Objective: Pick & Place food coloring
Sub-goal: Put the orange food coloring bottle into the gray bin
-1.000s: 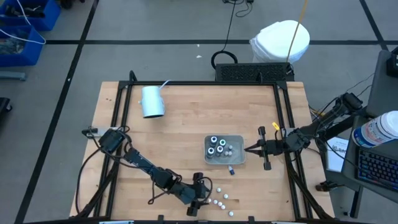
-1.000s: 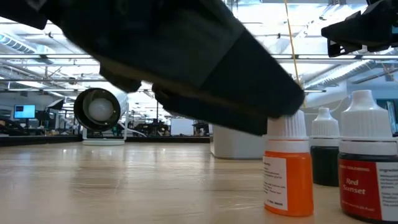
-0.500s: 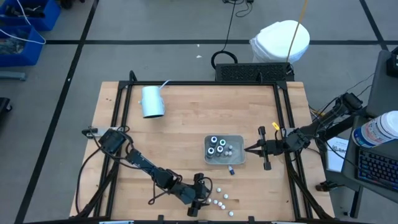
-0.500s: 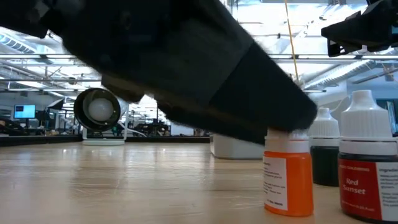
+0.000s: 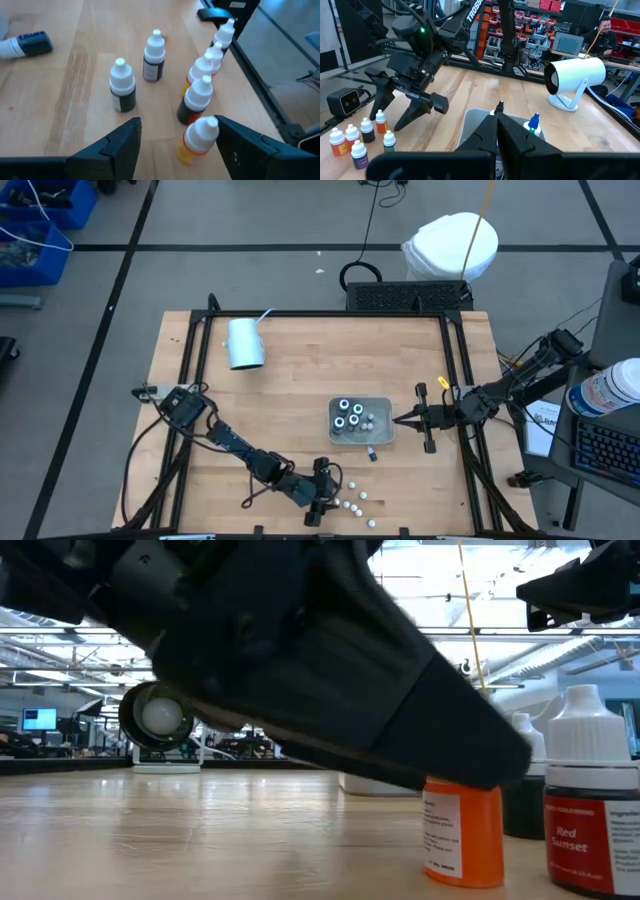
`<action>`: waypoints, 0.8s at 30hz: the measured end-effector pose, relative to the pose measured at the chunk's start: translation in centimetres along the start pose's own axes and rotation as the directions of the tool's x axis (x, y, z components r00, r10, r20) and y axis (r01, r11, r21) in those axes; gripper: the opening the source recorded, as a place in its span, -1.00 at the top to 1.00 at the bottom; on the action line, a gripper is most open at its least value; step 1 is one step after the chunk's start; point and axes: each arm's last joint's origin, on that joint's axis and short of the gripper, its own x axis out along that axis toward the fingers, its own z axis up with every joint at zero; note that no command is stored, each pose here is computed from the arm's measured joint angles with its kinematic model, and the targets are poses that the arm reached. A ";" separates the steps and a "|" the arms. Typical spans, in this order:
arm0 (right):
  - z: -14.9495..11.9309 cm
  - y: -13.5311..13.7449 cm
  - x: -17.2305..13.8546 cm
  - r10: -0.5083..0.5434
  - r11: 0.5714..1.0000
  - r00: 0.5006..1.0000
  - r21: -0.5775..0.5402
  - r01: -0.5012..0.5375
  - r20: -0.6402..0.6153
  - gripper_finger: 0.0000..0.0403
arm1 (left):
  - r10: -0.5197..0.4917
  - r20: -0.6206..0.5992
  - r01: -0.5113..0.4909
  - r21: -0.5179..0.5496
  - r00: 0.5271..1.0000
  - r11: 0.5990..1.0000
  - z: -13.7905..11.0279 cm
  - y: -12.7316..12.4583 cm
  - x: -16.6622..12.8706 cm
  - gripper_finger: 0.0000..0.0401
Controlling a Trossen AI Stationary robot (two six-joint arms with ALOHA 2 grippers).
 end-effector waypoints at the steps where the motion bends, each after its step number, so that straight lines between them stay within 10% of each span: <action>1: 0.0 0.0 0.0 0.000 1.000 1.000 0.000 0.000 0.000 0.98 | 0.000 -0.003 0.000 0.001 1.000 1.000 -0.1 0.0 0.0 -0.19; 17: 0.0 0.0 0.0 0.000 1.000 1.000 0.000 0.000 0.000 0.98 | -0.034 -0.018 0.034 0.007 0.999 0.999 -0.1 -0.1 0.0 0.63; 24: 0.0 0.0 0.0 0.000 1.000 1.000 0.000 0.000 -0.001 0.98 | -0.110 -0.039 0.110 -0.014 0.993 0.994 1.0 -0.5 -0.8 0.64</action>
